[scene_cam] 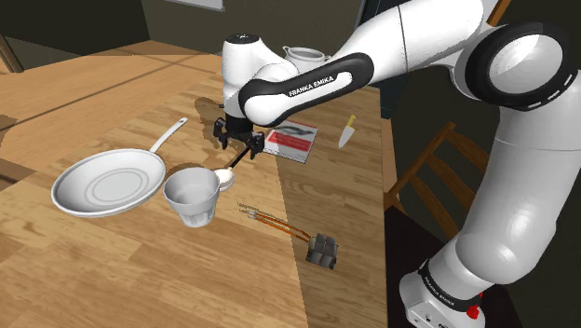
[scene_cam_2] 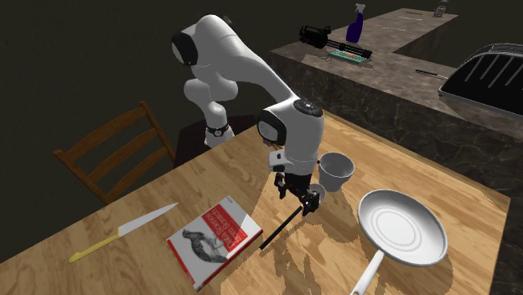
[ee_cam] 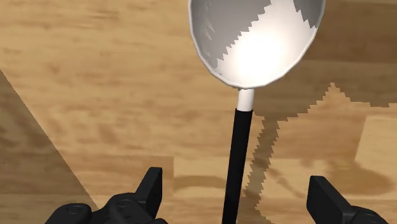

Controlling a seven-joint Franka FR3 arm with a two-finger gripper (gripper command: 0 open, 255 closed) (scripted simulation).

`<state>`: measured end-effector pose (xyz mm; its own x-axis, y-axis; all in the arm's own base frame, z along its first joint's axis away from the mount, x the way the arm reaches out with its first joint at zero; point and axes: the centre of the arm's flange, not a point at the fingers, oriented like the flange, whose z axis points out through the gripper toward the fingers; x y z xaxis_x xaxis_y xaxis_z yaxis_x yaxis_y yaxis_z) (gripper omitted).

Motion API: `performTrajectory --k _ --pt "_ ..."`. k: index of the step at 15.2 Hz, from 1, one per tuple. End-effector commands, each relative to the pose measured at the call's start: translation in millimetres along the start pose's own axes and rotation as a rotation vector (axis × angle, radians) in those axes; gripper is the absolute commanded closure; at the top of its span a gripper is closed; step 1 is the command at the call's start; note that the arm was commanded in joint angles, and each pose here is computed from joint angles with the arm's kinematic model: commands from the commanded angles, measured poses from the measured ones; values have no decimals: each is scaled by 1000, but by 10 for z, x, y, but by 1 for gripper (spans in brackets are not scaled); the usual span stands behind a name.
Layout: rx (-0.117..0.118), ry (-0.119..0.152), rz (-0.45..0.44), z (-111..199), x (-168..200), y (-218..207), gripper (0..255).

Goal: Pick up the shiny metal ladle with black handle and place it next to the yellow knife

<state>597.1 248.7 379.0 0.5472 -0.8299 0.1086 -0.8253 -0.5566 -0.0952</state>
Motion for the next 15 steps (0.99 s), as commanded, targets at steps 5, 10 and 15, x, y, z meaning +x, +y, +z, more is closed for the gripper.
performTrajectory --k 5,10,15 --pt "-3 5 27 337 33 -63 0" --pt "-3 5 27 473 34 -62 0" --pt "-3 5 27 473 34 -62 0"
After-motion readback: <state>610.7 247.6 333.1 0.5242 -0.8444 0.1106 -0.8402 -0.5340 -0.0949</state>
